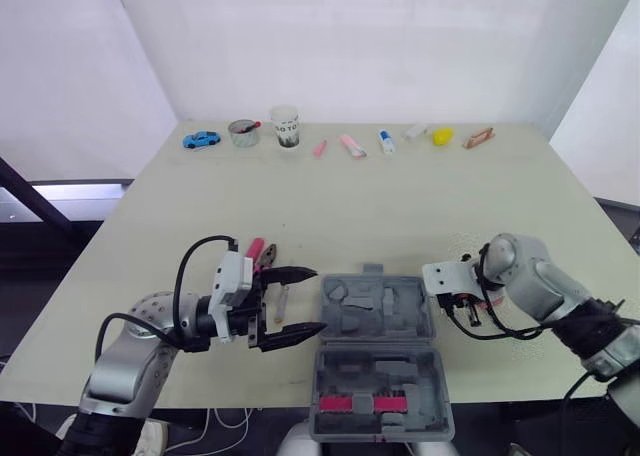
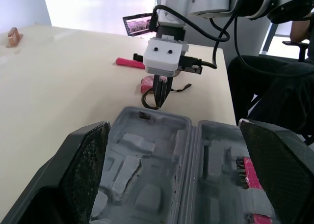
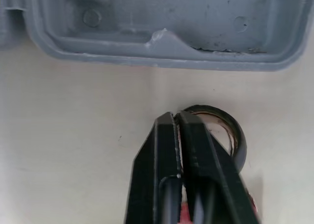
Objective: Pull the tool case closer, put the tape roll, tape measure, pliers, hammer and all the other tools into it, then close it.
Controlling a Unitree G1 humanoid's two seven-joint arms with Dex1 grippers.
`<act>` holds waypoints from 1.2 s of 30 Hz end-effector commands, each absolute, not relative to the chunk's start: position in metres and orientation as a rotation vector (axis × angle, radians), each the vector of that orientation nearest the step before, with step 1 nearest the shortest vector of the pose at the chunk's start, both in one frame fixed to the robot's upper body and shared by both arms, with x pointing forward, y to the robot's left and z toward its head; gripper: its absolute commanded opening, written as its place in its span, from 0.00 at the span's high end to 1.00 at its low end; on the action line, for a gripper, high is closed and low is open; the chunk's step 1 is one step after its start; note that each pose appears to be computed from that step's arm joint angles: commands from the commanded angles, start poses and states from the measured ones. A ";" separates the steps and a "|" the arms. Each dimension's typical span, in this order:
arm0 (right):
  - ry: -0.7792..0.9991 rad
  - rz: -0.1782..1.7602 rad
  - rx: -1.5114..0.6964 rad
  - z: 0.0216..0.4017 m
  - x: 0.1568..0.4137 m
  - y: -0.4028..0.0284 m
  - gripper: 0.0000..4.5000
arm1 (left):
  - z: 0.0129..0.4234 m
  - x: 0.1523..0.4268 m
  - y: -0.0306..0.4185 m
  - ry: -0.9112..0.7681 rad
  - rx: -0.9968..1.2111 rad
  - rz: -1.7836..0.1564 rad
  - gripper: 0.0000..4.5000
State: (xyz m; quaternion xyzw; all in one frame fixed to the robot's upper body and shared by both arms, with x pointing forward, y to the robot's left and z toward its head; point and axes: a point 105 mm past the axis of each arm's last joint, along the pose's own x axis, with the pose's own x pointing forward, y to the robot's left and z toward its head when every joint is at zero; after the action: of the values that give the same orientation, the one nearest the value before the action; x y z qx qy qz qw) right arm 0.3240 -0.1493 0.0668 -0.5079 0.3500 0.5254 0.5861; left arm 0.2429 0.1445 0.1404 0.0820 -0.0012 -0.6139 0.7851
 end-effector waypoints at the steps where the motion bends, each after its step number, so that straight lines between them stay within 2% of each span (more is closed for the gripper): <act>1: 0.812 1.169 -1.219 0.076 0.332 -0.156 0.99 | 0.148 0.242 0.142 -0.039 0.196 -1.337 0.00; 9: 0.788 1.193 -1.213 0.090 0.329 -0.153 0.99 | 0.146 0.242 0.141 -0.042 0.188 -1.332 0.00; 12: 0.786 1.206 -1.213 0.094 0.328 -0.153 0.82 | 0.146 0.244 0.140 -0.047 0.189 -1.327 0.00; 13: 0.778 1.191 -1.216 0.096 0.330 -0.153 0.68 | 0.146 0.244 0.139 -0.049 0.188 -1.327 0.00; 18: 0.756 1.145 -1.226 0.098 0.337 -0.154 0.19 | 0.145 0.244 0.138 -0.053 0.183 -1.329 0.00; 31: 0.782 1.168 -1.183 0.083 0.336 -0.149 0.19 | 0.146 0.245 0.140 -0.056 0.186 -1.309 0.00; 32: 0.786 1.166 -1.183 0.081 0.337 -0.150 0.31 | 0.146 0.245 0.140 -0.056 0.187 -1.309 0.00; 34: 0.785 1.158 -1.176 0.079 0.339 -0.150 0.49 | 0.146 0.244 0.140 -0.056 0.186 -1.307 0.00; 36: 0.788 1.154 -1.166 0.078 0.341 -0.150 0.76 | 0.146 0.244 0.140 -0.057 0.187 -1.306 0.00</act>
State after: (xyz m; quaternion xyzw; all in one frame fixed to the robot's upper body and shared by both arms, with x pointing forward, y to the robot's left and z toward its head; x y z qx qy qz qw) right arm 0.3360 -0.1524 0.0669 -0.4988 0.3584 0.5056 0.6059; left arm 0.2452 0.1400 0.1376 0.0763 -0.0077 -0.6060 0.7917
